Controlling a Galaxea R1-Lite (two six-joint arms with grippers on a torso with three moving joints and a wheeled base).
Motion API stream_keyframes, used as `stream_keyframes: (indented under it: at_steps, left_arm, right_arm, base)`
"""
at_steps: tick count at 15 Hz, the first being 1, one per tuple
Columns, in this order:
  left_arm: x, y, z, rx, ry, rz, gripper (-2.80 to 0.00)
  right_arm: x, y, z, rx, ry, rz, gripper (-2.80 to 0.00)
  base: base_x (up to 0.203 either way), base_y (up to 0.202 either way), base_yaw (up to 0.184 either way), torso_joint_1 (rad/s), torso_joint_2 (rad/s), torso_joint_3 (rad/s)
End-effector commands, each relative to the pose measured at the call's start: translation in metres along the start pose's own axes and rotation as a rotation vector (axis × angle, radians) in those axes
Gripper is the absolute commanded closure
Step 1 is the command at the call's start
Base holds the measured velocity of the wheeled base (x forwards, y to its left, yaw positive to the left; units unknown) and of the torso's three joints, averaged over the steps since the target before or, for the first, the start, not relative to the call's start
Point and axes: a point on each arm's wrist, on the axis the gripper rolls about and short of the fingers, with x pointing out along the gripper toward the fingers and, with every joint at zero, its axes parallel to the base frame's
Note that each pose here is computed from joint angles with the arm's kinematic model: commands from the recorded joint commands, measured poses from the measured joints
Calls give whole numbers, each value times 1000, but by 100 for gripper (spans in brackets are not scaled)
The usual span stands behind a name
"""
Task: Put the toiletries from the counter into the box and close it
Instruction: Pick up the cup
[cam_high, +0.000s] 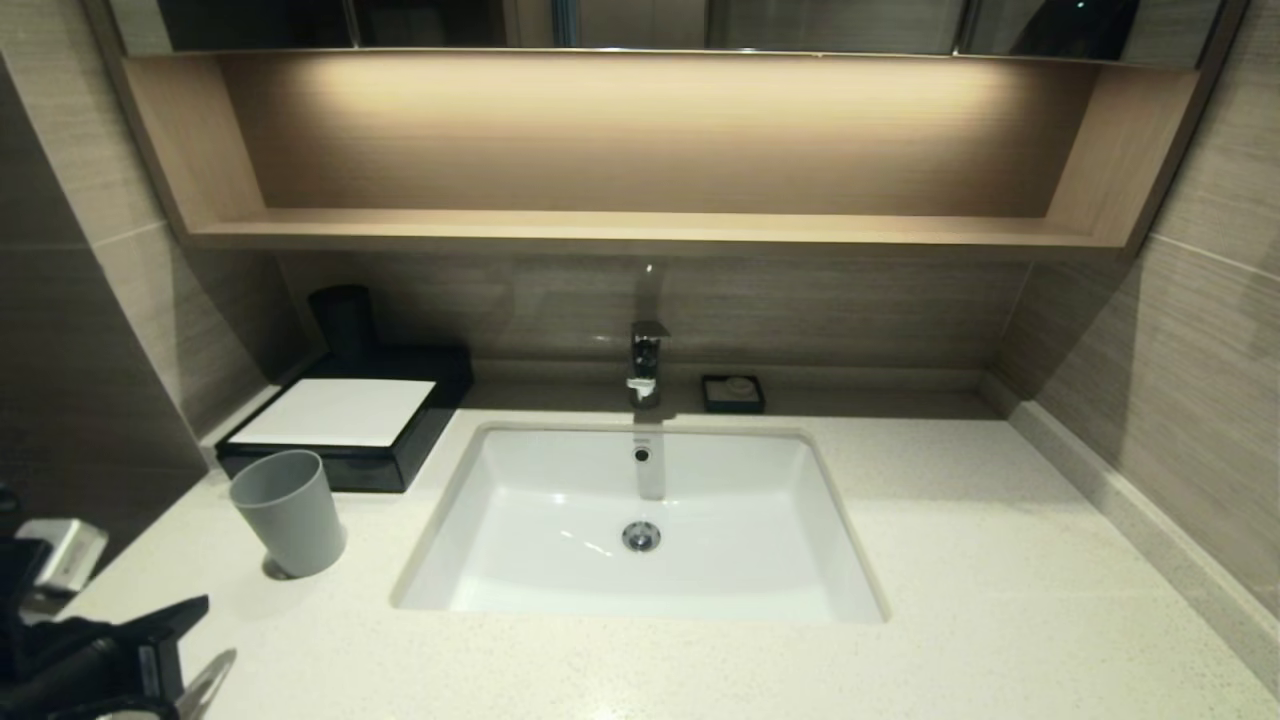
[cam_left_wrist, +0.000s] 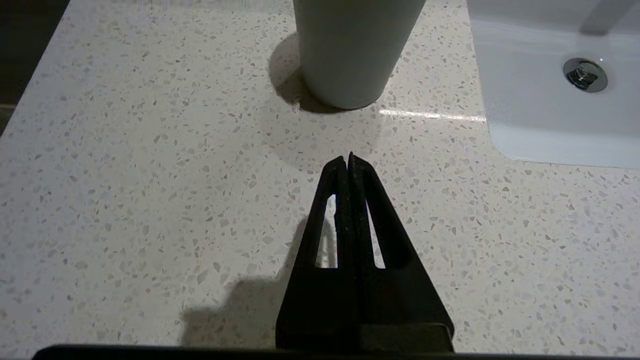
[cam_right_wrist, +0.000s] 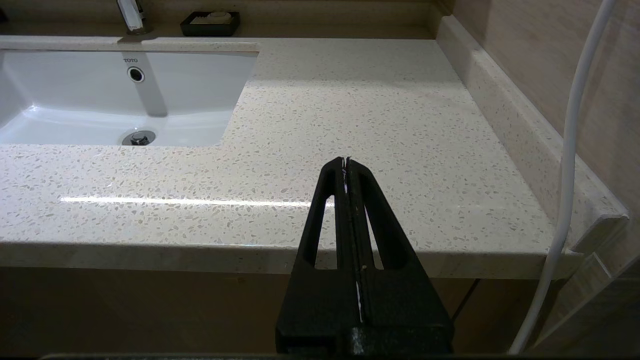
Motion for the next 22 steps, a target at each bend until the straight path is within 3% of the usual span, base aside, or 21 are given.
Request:
stream_keyframes:
  at_steps: [1, 14, 22]
  left_arm:
    - [3, -3, -7, -2, 38, -24, -280]
    - [23, -5, -9, 7, 61, -71, -280]
    - [43, -2, -9, 37, -2, -74, -280]
  right_arm:
    - [0, 0, 0, 0, 1, 1, 0]
    - [0, 0, 0, 0, 1, 1, 0]
    - [0, 0, 0, 0, 1, 1, 0]
  base:
    - [0, 0, 0, 0, 0, 0]
    - [0, 0, 0, 0, 0, 0]
    - [0, 0, 0, 0, 0, 0]
